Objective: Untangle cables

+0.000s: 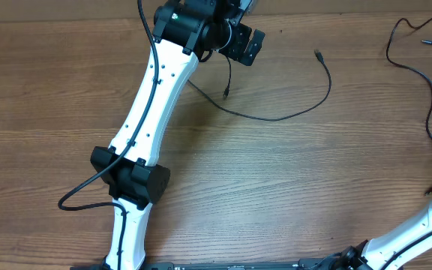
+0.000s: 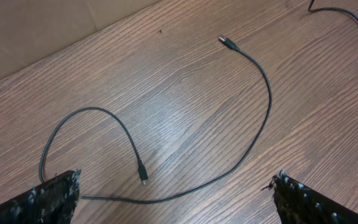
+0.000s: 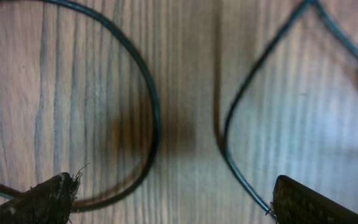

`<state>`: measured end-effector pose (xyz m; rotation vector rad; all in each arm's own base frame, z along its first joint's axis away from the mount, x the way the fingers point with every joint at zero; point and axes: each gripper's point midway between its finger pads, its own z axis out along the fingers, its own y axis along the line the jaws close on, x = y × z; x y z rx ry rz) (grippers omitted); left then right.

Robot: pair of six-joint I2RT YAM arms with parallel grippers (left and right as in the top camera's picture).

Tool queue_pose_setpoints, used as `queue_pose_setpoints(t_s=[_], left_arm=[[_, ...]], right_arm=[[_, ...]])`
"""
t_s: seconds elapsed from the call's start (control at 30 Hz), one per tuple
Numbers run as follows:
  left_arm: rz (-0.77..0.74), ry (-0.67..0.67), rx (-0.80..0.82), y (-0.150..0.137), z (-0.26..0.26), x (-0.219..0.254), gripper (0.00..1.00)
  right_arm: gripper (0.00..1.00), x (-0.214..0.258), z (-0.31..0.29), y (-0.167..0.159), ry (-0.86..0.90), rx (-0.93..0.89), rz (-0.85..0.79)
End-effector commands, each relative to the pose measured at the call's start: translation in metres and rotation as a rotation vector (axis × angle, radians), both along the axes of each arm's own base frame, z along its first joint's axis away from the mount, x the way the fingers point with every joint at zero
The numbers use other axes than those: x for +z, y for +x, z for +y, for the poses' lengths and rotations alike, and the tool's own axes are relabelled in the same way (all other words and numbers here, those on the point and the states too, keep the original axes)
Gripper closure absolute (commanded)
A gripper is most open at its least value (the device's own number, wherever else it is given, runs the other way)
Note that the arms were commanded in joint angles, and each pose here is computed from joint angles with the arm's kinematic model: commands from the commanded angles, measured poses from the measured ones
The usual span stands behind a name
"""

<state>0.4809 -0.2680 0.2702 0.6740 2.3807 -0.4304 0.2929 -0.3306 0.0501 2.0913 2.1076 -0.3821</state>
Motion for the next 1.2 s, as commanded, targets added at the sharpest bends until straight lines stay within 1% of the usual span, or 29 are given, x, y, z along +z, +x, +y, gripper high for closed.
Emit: queue_pose_setpoints(t_s=[0.0,0.17,0.3,0.53,0.63,0.67,0.8,0.97,1.07,1.17], left_arm=[[-0.038,-0.005,-0.006,0.0,0.001,0.013,0.0],[-0.043,-0.007,-0.006,0.001,0.0,0.014,0.0],[-0.047,-0.009,-0.006,0.002,0.0,0.015,0.01],[-0.078,-0.024,-0.005,0.007,-0.003,0.02,0.0],[-0.087,-0.028,-0.005,0.009,-0.004,0.022,0.01],[-0.09,-0.029,-0.005,0.01,-0.004,0.022,0.0],[-0.091,-0.029,-0.006,0.01,-0.004,0.022,0.0],[-0.094,-0.03,-0.005,0.011,-0.004,0.022,0.0],[-0.095,-0.031,-0.005,0.011,-0.004,0.023,0.0],[-0.095,-0.031,-0.005,0.011,-0.004,0.023,0.0]], right_arm=[[0.0,-0.024,0.003,0.004,0.044,0.032,0.009],[0.0,-0.035,-0.003,0.01,0.033,0.034,-0.005],[0.0,-0.056,0.001,0.021,0.085,0.14,-0.015],[0.0,-0.071,-0.007,0.038,0.068,0.293,-0.041],[0.0,-0.069,-0.009,0.061,0.059,0.396,-0.127],[0.0,-0.066,-0.01,0.077,0.05,0.447,-0.196],[0.0,-0.056,-0.012,0.11,0.012,0.511,-0.337],[0.0,-0.042,-0.004,0.159,-0.035,0.608,-0.518],[0.0,-0.038,0.003,0.184,-0.089,0.655,-0.561],[0.0,-0.042,0.013,0.2,-0.119,0.686,-0.562]])
